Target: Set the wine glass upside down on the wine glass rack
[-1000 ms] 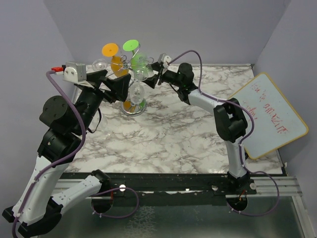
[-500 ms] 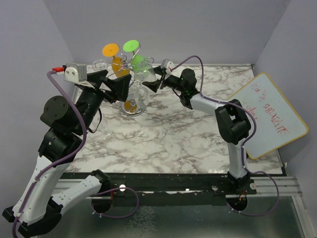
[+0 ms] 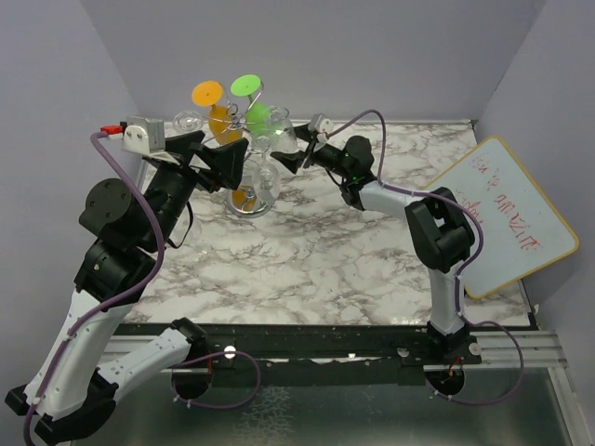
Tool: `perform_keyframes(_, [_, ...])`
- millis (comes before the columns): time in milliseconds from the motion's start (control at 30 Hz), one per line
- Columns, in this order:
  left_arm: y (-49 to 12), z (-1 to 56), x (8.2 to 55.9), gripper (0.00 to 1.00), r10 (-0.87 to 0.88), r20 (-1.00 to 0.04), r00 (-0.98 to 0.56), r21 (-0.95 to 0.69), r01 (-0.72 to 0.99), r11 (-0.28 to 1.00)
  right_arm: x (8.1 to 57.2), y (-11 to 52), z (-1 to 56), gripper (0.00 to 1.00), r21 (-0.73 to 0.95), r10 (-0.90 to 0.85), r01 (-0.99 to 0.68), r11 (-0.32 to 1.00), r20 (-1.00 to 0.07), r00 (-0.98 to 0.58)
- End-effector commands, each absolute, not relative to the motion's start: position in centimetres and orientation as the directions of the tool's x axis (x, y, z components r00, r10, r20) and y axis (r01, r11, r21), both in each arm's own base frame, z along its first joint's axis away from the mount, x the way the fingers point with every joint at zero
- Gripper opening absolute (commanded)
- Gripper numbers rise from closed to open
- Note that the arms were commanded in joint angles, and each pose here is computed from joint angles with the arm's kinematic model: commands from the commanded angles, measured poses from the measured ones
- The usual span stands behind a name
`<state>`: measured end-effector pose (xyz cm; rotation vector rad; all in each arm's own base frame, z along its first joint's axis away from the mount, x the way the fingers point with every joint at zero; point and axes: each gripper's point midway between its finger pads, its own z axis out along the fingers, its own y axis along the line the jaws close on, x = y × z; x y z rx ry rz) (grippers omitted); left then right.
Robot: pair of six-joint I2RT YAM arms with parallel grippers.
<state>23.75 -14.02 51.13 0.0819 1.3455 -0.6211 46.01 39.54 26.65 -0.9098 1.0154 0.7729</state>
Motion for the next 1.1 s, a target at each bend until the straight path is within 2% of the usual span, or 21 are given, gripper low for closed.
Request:
perform_keyframes(0, [-14.1, 51.0, 23.8, 0.99, -0.378, -0.922, 0.086, -0.298, 0.468, 0.832, 45.3, 37.9, 33.0, 0.03, -0.294, 0.221, -0.804, 0.517, -0.861, 0.458])
perform_keyframes(433, [-14.1, 50.7, 23.8, 0.99, -0.379, -0.922, 0.082, -0.302, 0.463, 0.833, 47.5, 36.9, 32.9, 0.02, -0.185, 0.234, -0.766, 0.616, -0.885, 0.402])
perform_keyframes(633, [-14.0, 50.5, 23.9, 0.99, -0.377, -0.923, 0.079, -0.302, 0.458, 0.836, 48.4, 37.3, 31.7, 0.04, -0.158, 0.209, -0.772, 0.615, -0.912, 0.354])
perform_keyframes(967, [-13.9, 50.3, 23.9, 0.99, -0.375, -0.924, 0.077, -0.302, 0.453, 0.839, 48.3, 38.4, 29.4, 0.21, -0.182, 0.147, -0.810, 0.558, -0.939, 0.312])
perform_keyframes(1067, [-13.9, 50.0, 24.0, 0.99, -0.372, -0.925, 0.075, -0.302, 0.447, 0.842, 48.0, 38.7, 29.1, 0.31, -0.181, 0.133, -0.827, 0.532, -0.947, 0.293])
